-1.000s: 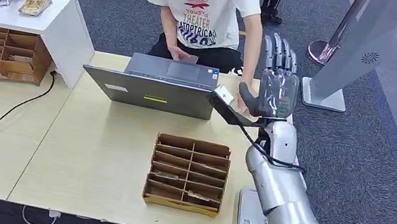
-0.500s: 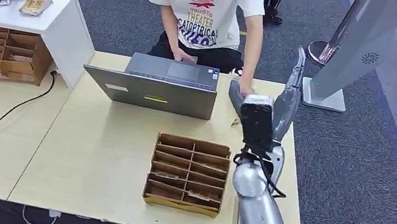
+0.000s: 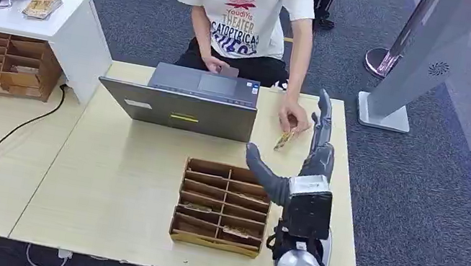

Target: Pass the card to the sensor for recognition and then transmit it.

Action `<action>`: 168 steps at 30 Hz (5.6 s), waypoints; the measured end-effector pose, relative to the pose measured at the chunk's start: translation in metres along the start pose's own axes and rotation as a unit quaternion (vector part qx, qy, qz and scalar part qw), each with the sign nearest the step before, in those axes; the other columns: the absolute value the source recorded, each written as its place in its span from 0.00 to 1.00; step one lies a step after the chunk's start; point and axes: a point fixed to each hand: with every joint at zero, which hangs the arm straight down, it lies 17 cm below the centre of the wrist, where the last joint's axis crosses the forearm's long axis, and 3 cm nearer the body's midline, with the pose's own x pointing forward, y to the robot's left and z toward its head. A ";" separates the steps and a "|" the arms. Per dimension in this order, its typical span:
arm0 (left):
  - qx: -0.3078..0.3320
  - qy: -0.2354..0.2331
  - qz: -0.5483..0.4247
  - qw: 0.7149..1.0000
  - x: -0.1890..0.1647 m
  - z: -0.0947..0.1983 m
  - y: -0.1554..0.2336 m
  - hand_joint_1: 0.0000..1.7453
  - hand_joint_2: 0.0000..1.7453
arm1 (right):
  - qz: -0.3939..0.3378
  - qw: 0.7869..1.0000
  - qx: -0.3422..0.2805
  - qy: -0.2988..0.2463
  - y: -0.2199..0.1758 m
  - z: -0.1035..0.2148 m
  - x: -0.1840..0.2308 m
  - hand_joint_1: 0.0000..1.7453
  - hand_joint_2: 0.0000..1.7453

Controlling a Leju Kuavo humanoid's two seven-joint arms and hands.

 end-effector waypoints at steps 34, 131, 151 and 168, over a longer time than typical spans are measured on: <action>-0.007 0.004 0.046 0.999 -0.001 0.000 0.002 0.00 0.00 | 0.218 0.966 0.139 0.004 0.044 0.107 -0.041 0.29 1.00; -0.009 0.006 0.038 0.999 -0.002 0.000 0.002 0.00 0.00 | 0.476 0.858 0.190 0.033 0.027 0.127 -0.144 0.49 1.00; -0.008 0.008 0.032 0.999 -0.004 0.000 0.003 0.00 0.00 | 0.493 0.845 0.205 0.045 0.020 0.126 -0.163 0.39 1.00; -0.007 0.010 0.030 0.999 -0.004 0.000 0.004 0.00 0.00 | 0.500 0.840 0.208 0.049 0.017 0.127 -0.168 0.48 1.00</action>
